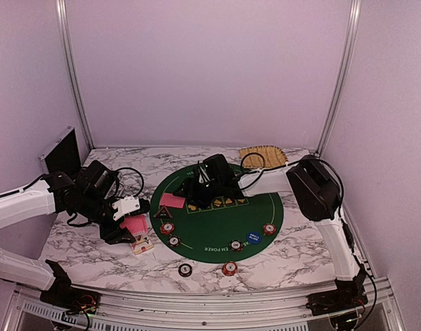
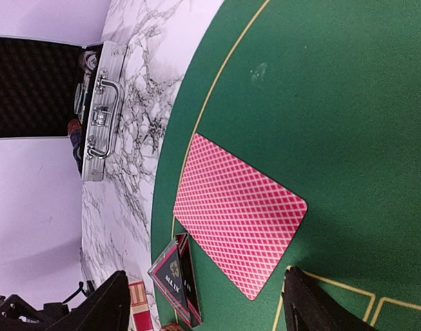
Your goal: Distribute texas hold em gaming equipment
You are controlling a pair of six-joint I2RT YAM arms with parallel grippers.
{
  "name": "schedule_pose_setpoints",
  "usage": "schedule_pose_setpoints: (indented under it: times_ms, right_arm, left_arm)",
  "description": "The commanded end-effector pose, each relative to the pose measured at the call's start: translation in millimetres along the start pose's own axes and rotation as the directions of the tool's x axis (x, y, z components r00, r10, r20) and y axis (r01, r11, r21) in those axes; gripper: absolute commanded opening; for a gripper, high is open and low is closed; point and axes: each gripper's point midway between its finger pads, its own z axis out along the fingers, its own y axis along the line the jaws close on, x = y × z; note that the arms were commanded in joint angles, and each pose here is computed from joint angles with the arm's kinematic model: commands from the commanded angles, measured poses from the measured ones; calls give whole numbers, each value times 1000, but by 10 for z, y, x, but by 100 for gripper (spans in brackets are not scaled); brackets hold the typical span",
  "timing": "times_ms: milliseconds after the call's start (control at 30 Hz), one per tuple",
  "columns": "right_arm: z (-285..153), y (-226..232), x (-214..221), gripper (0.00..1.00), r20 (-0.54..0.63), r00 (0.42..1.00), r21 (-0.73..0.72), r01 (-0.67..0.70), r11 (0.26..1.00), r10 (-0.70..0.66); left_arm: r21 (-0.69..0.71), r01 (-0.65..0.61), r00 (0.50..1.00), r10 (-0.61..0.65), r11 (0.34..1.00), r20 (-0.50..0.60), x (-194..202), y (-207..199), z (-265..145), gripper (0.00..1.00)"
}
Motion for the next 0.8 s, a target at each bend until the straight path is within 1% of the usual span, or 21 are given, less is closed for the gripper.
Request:
schedule_pose_setpoints:
  times_ms: [0, 167, 267, 367, 433, 533, 667, 767]
  right_arm:
    - [-181, 88, -39, 80, 13, 999, 45, 31, 998, -31]
    - [-262, 42, -5, 90, 8, 999, 84, 35, 996, -36]
    - [-339, 30, -3, 91, 20, 999, 104, 39, 994, -41]
    - [-447, 136, 8, 91, 33, 998, 73, 46, 996, -48]
    - [-525, 285, 40, 92, 38, 998, 29, 53, 998, -54]
    - [-623, 616, 170, 94, 29, 998, -94, 60, 994, -57]
    - [-683, 952, 439, 94, -38, 998, -234, 45, 971, -56]
    - [-692, 1149, 697, 94, -97, 993, -312, 33, 949, -66]
  left_arm:
    - [26, 4, 1000, -4, 1000, -5, 10, -34, -11, 9]
    - [25, 3, 1000, -3, 1000, -6, 14, -35, -14, 9]
    - [24, 3, 1000, -3, 1000, -5, 11, -33, -15, 9]
    - [23, 2, 1000, -2, 1000, -3, 6, -31, -21, 8]
    - [19, 0, 1000, 0, 1000, -1, -4, -22, -29, 8]
    - [17, 2, 1000, -2, 1000, 1, -7, -18, -36, 8]
    - [18, 2, 1000, -3, 1000, 5, -31, -9, -40, 8]
    - [19, 2, 1000, -2, 1000, 9, -52, -4, -47, 8]
